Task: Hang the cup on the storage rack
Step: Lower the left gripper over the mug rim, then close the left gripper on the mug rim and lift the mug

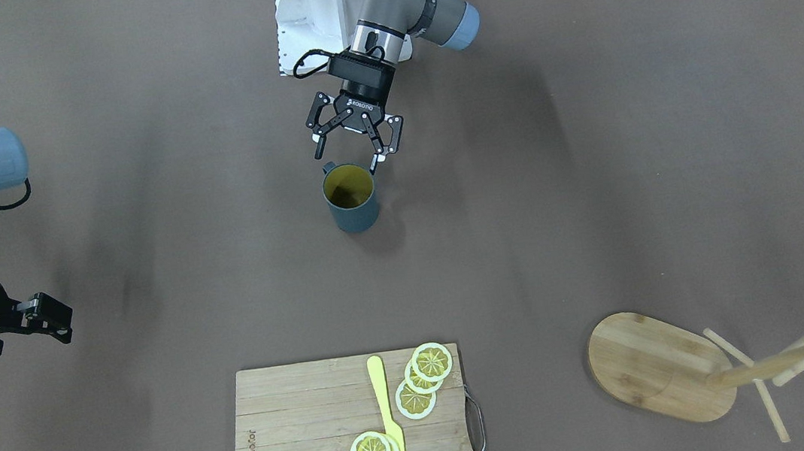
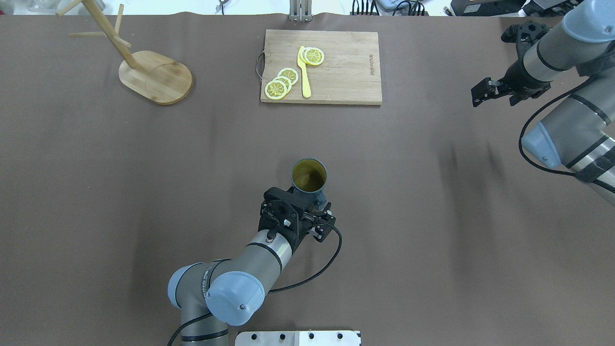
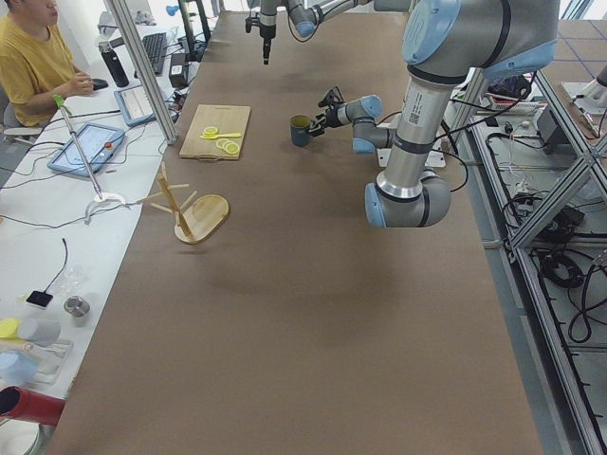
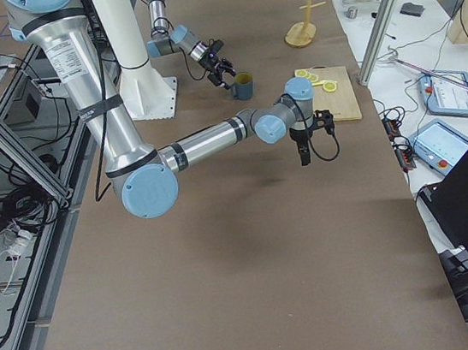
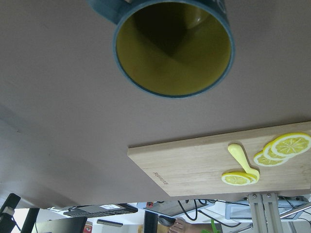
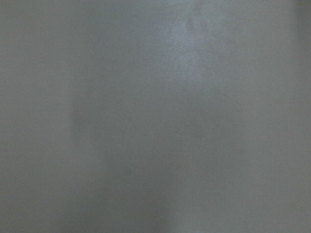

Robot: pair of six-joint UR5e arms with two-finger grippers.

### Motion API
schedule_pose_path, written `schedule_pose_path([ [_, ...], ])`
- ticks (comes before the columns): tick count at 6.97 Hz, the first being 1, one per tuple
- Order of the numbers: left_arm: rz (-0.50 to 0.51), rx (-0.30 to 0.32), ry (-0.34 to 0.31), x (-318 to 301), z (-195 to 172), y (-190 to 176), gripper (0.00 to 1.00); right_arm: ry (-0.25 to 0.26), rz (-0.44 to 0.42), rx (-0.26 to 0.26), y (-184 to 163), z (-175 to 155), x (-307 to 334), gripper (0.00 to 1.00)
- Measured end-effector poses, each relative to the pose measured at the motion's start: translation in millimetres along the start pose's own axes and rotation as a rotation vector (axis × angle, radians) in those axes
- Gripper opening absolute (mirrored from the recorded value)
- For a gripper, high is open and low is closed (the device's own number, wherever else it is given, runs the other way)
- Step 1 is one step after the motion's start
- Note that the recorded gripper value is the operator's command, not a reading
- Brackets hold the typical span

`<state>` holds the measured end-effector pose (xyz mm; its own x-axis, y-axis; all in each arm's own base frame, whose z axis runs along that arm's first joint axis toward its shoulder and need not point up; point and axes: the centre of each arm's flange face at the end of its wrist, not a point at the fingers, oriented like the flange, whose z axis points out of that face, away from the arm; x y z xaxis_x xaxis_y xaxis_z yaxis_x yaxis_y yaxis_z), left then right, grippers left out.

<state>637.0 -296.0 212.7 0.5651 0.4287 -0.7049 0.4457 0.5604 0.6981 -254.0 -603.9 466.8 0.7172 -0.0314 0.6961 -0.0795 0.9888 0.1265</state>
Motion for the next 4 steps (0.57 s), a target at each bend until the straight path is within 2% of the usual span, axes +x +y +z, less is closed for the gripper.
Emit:
schedule_pose_path([
  [4,0.005,0.013,-0.026,-10.4,9.2,-9.5,0.97,0.0,0.003,-0.001,0.3,0.2,0.4,1.0],
])
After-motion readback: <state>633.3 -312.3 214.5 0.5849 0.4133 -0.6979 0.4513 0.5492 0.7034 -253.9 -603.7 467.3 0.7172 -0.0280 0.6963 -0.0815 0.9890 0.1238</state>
